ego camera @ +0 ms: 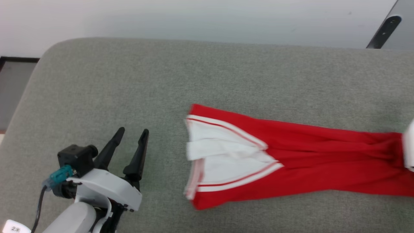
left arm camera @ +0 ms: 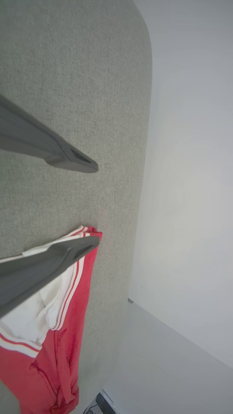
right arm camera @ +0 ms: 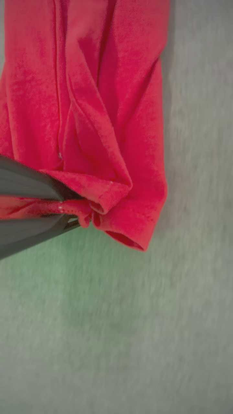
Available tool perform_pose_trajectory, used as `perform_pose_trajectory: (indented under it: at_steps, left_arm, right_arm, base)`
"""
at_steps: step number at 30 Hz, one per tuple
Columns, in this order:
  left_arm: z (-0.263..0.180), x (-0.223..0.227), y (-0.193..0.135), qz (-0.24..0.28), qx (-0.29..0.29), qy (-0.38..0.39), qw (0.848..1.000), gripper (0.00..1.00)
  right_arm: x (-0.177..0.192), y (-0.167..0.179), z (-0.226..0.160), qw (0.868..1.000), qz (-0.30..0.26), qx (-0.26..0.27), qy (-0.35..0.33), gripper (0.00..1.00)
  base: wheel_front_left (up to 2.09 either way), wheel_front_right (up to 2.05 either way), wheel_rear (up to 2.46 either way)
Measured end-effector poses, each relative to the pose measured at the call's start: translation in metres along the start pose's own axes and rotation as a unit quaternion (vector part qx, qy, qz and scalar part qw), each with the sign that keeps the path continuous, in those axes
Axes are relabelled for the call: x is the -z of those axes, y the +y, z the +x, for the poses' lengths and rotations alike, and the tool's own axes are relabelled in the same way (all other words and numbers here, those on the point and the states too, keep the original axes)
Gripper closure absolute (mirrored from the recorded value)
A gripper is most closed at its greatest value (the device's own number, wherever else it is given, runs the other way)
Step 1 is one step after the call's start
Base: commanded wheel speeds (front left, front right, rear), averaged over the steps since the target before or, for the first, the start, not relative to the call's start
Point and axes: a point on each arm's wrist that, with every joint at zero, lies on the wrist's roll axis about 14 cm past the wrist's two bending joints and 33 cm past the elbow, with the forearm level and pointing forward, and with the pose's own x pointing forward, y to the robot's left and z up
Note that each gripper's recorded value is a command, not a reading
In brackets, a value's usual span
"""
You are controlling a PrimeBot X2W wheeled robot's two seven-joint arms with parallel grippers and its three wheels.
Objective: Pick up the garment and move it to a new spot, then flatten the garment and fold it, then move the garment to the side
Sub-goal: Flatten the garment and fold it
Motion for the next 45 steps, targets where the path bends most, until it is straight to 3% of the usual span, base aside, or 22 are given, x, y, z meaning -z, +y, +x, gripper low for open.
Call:
perform_pose_trajectory:
  at_steps: [4,9,19,28,39,45]
  left_arm:
    - [-0.001,-0.002,-0.001,0.0,0.004,0.001,1.0,0.0]
    - [0.001,-0.004,-0.003,0.002,0.008,0.002,1.0,0.0]
    - [-0.002,-0.008,-0.01,0.002,0.016,0.003,1.0,0.0]
    - [-0.002,-0.023,-0.02,0.002,0.03,-0.011,0.999,0.0]
    - [-0.001,-0.038,-0.031,0.003,0.043,-0.028,0.999,0.0]
    - [-0.003,-0.04,-0.028,-0.003,0.039,-0.03,0.999,0.0]
  right_arm:
    - [0.004,-0.033,-0.012,0.999,0.028,0.035,-0.007,1.0]
    - [-0.011,-0.033,-0.025,0.997,0.056,0.026,-0.04,1.0]
    - [-0.04,0.049,-0.052,0.989,0.054,-0.084,-0.11,1.0]
    - [-0.056,0.121,-0.091,0.971,0.041,-0.164,-0.166,1.0]
    - [-0.056,0.192,-0.115,0.96,-0.024,-0.205,-0.189,1.0]
    - [-0.039,0.246,-0.112,0.946,-0.082,-0.262,-0.175,1.0]
  base:
    - [0.0,0.0,0.0]
    - [0.0,0.0,0.0]
    - [0.0,0.0,0.0]
    - [0.0,0.0,0.0]
    - [0.0,0.0,0.0]
    - [0.0,0.0,0.0]
